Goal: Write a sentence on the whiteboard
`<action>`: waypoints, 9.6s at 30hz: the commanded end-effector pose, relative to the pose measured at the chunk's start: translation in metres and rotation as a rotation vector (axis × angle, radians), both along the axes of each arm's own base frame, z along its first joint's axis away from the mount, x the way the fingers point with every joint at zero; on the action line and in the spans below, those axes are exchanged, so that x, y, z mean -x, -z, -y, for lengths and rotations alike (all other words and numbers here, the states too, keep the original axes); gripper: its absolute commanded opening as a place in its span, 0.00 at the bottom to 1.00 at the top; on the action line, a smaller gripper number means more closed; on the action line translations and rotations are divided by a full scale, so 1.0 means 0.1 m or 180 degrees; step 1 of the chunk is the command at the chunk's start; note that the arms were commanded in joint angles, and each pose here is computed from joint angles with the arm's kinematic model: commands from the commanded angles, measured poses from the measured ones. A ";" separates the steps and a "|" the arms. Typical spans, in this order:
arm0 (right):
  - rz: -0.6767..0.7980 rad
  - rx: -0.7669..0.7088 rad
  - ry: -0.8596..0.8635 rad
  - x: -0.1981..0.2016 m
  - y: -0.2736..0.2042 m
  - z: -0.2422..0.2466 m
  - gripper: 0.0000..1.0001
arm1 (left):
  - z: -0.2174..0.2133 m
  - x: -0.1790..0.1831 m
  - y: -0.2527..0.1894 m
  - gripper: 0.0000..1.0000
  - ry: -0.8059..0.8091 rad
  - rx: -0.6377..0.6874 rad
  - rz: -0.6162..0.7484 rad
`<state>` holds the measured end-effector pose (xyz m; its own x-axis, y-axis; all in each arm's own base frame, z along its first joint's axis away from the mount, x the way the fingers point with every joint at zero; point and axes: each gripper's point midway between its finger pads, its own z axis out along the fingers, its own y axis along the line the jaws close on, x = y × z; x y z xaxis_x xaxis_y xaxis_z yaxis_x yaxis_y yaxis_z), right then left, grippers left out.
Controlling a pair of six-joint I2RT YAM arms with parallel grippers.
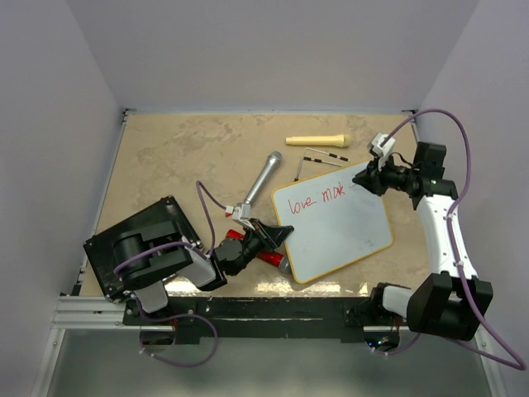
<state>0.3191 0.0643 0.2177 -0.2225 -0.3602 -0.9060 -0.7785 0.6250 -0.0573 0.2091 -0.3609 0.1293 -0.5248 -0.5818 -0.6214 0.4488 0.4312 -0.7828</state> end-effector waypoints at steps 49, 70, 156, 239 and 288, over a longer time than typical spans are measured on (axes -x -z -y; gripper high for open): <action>-0.0011 -0.0167 0.0091 -0.26 0.04 -0.10 0.00 | 0.04 0.04 0.08 0.00 0.0130 -0.0374 0.0421; 0.0099 0.0151 0.0406 -0.22 -0.01 0.09 0.00 | 0.02 0.04 0.09 0.00 0.0116 -0.0380 0.0412; -0.0264 0.0250 0.0271 -0.11 0.35 0.10 0.00 | 0.00 0.05 0.06 0.00 0.0113 -0.0352 0.0436; 0.0613 -0.0757 -0.0582 0.73 -0.59 -0.45 0.00 | 0.00 0.16 0.12 0.00 0.0265 -0.0625 0.0327; 0.0807 0.0204 0.0841 0.05 -0.59 0.71 0.00 | 0.07 0.09 0.11 0.00 0.0227 -0.0698 0.0378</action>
<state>0.3195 -0.0100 0.2620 -0.1707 -0.3165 -0.9331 -0.5294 0.8281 -0.1840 0.2030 -0.3747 0.1515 -0.5082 -0.5247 -0.6829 0.5278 0.4369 -0.7284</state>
